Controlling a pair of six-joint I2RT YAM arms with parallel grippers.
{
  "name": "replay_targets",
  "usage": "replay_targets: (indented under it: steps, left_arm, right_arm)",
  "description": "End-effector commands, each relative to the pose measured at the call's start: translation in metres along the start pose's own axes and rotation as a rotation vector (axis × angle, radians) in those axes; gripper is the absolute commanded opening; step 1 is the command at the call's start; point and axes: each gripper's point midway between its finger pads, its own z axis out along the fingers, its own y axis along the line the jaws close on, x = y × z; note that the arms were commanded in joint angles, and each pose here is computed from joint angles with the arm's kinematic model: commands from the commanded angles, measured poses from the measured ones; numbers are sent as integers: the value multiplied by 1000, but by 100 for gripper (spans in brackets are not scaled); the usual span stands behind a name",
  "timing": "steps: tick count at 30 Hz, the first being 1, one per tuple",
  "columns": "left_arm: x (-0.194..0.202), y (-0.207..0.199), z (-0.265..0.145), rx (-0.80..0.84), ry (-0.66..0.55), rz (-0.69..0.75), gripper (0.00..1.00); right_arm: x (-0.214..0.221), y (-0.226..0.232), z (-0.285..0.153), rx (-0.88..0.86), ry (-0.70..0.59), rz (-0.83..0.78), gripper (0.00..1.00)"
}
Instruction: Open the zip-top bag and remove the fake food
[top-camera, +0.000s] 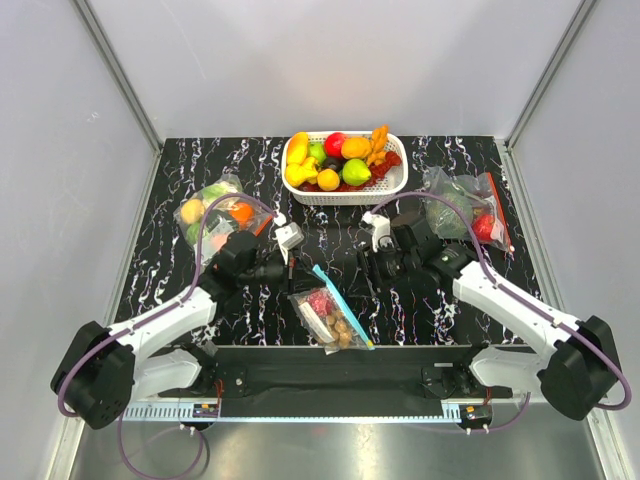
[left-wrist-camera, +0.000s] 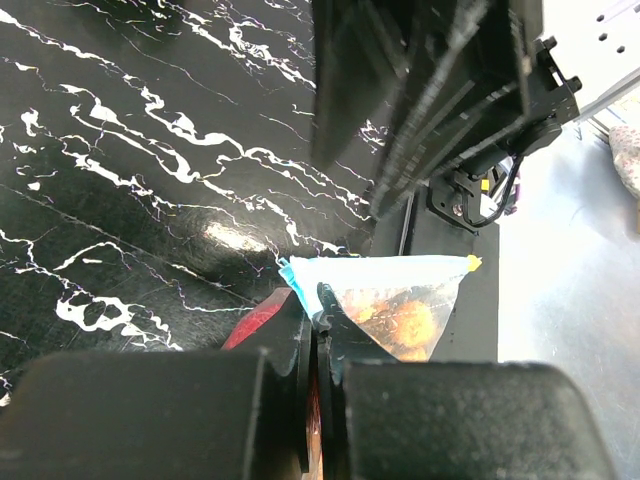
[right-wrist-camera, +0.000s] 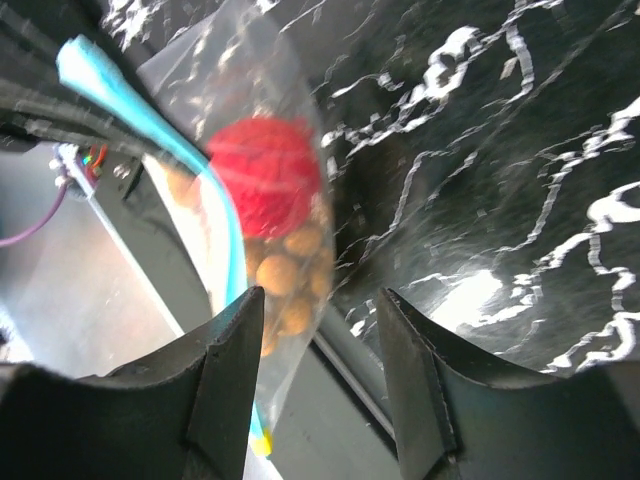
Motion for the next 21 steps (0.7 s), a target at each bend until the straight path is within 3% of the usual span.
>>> replay_targets:
  steps: [1, 21]
  left_arm:
    - [-33, -11, 2, 54, -69, 75, 0]
    - [-33, -9, 2, 51, -66, 64, 0]
  right_arm:
    - [-2, 25, -6, -110, -33, -25, 56]
    - [17, 41, 11, -188, 11, -18, 56]
